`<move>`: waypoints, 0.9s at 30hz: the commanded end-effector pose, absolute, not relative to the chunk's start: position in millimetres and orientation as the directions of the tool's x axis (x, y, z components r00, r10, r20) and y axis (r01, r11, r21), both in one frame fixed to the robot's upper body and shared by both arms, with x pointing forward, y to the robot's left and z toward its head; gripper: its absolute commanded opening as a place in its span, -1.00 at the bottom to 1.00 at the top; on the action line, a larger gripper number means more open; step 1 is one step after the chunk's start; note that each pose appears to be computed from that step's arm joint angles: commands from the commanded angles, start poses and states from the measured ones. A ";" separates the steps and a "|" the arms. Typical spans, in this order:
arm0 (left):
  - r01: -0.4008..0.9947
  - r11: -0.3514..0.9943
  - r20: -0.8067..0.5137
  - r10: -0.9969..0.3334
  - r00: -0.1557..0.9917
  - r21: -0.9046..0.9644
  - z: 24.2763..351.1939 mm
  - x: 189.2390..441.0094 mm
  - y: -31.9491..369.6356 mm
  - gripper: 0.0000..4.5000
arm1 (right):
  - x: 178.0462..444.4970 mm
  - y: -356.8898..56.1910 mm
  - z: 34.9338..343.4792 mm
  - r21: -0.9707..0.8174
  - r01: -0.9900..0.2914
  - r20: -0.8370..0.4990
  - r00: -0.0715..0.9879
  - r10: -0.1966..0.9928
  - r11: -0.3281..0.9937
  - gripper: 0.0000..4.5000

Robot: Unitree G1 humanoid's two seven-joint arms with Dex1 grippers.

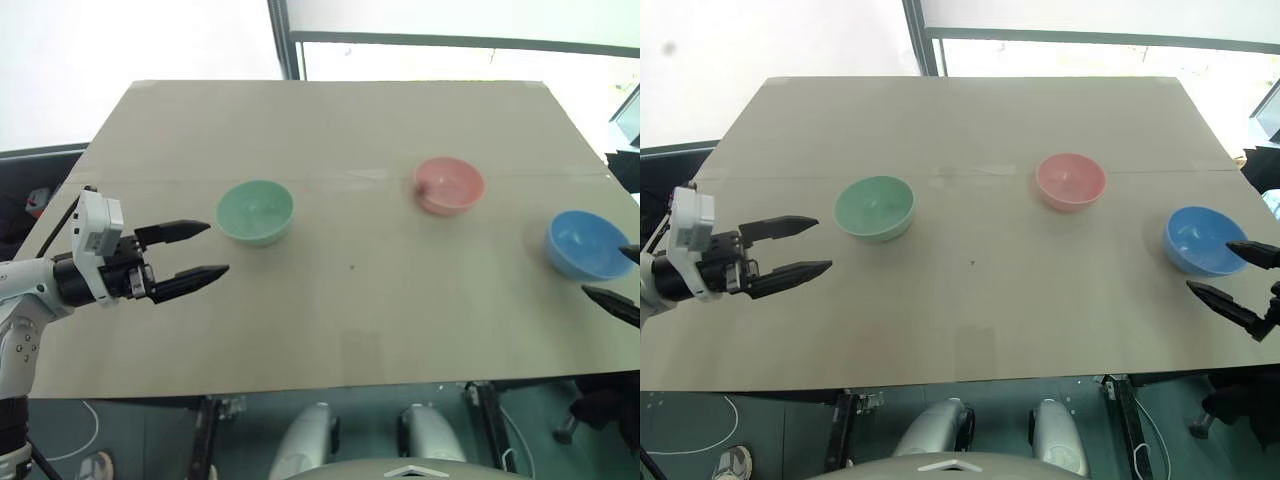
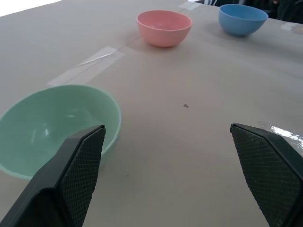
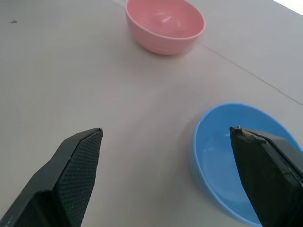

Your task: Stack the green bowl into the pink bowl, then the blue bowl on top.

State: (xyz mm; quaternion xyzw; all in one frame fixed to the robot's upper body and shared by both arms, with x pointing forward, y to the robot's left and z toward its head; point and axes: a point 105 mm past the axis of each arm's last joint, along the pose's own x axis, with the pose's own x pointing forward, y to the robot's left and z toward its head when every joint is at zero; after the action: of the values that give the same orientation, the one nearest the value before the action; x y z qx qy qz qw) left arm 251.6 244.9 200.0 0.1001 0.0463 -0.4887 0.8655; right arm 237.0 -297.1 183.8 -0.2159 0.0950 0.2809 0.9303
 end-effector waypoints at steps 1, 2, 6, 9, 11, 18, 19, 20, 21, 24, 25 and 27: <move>0.919 0.367 -0.122 -0.915 0.384 0.141 208.8 244.1 214.8 0.98 | 269.5 -262.1 187.6 -0.476 -0.591 -0.318 0.806 0.499 0.651 1.00; 0.929 0.340 -0.108 -0.928 0.356 0.144 209.1 243.5 207.3 0.98 | 283.1 -253.0 186.4 -0.511 -0.579 -0.312 0.814 0.491 0.636 1.00; 0.945 0.298 -0.050 -0.951 0.307 0.136 207.4 242.6 186.2 0.98 | 319.3 -216.5 177.2 -0.550 -0.623 -0.316 0.772 0.551 0.557 1.00; 0.942 0.309 -0.014 -0.949 0.314 0.131 203.4 240.6 175.9 0.98 | 352.0 -203.4 167.1 -0.578 -0.641 -0.374 0.758 0.534 0.505 1.00; 0.937 0.324 0.002 -0.945 0.326 0.133 202.4 238.4 174.9 0.98 | 368.7 -197.3 165.7 -0.586 -0.648 -0.395 0.753 0.527 0.487 1.00; 0.925 0.351 0.018 -0.936 0.352 0.146 201.9 232.0 178.6 0.98 | 407.4 -193.3 151.9 -0.630 -0.654 -0.450 0.747 0.489 0.419 1.00; 0.924 0.354 0.017 -0.935 0.355 0.145 201.4 231.2 178.5 0.98 | 411.8 -191.2 150.6 -0.638 -0.654 -0.455 0.746 0.487 0.406 1.00; 0.923 0.357 0.018 -0.934 0.358 0.144 201.1 230.7 178.5 1.00 | 415.5 -188.2 150.3 -0.641 -0.656 -0.457 0.744 0.488 0.400 0.78; 0.922 0.361 0.020 -0.932 0.362 0.143 201.0 230.0 178.8 1.00 | 417.9 -184.1 150.6 -0.645 -0.662 -0.461 0.736 0.496 0.382 0.71; 0.917 0.375 0.023 -0.926 0.376 0.138 200.0 227.2 180.1 1.00 | 422.0 -173.2 153.8 -0.676 -0.670 -0.471 0.714 0.519 0.308 0.18; 0.915 0.379 0.023 -0.925 0.380 0.136 199.3 226.3 180.3 1.00 | 422.1 -170.6 154.8 -0.686 -0.672 -0.477 0.705 0.525 0.279 -0.05; 0.914 0.383 0.023 -0.923 0.383 0.133 197.7 224.6 180.1 1.00 | 422.5 -166.6 157.5 -0.701 -0.671 -0.479 0.695 0.537 0.242 -0.38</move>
State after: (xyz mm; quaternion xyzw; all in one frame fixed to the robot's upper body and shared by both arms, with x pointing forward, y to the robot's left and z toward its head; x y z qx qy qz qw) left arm 230.2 181.8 186.0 0.0318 -0.0199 -0.5518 0.8331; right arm 420.1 -171.8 139.8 -0.4613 0.0997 0.3820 0.7946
